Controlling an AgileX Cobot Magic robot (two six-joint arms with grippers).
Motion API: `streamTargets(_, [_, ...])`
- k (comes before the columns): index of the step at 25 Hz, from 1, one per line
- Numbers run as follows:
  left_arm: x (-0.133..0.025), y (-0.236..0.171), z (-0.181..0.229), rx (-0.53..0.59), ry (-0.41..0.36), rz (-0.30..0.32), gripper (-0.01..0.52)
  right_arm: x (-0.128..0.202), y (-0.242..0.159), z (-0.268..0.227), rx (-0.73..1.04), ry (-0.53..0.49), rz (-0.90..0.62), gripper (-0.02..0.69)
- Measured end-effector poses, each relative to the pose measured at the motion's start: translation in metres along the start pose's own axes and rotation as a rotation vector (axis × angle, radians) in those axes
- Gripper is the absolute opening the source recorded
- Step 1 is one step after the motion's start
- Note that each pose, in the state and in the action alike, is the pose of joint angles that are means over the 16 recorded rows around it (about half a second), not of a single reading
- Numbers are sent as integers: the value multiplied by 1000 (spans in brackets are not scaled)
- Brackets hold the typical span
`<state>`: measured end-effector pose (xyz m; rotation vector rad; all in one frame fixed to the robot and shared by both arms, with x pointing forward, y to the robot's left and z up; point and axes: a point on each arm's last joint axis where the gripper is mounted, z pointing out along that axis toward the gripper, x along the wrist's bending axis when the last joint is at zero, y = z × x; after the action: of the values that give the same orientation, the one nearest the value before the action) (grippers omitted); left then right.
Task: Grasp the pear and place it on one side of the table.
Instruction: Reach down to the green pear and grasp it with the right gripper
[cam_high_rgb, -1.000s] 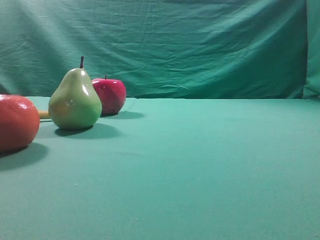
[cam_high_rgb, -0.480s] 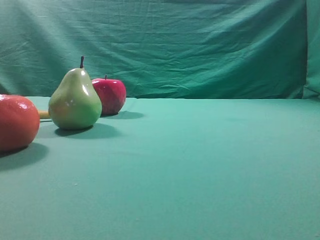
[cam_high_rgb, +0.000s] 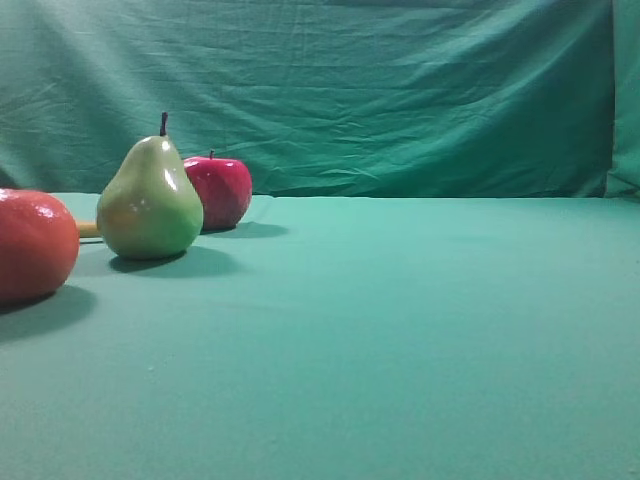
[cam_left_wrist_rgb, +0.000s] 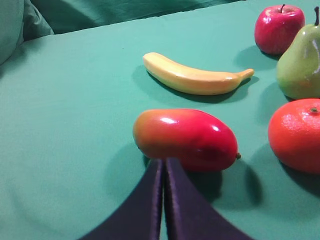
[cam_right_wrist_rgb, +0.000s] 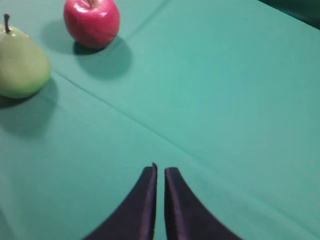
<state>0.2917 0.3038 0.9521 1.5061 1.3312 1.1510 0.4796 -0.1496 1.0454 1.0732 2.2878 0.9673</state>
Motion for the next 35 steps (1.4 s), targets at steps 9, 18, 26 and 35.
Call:
streamTargets(9, [0,0,0,0,0,0,0,48,35,70,38,116,-104,271])
streamTargets(18, [0,0,0,0,0,0,0,83,57,130,57,184,-101,592])
streamTargets(26, [0,0,0,0,0,0,0,97,62,174,87,220,-33,646])
streamTargets(35, [0,0,0,0,0,0,0,109,53,200,107,243,-4,604])
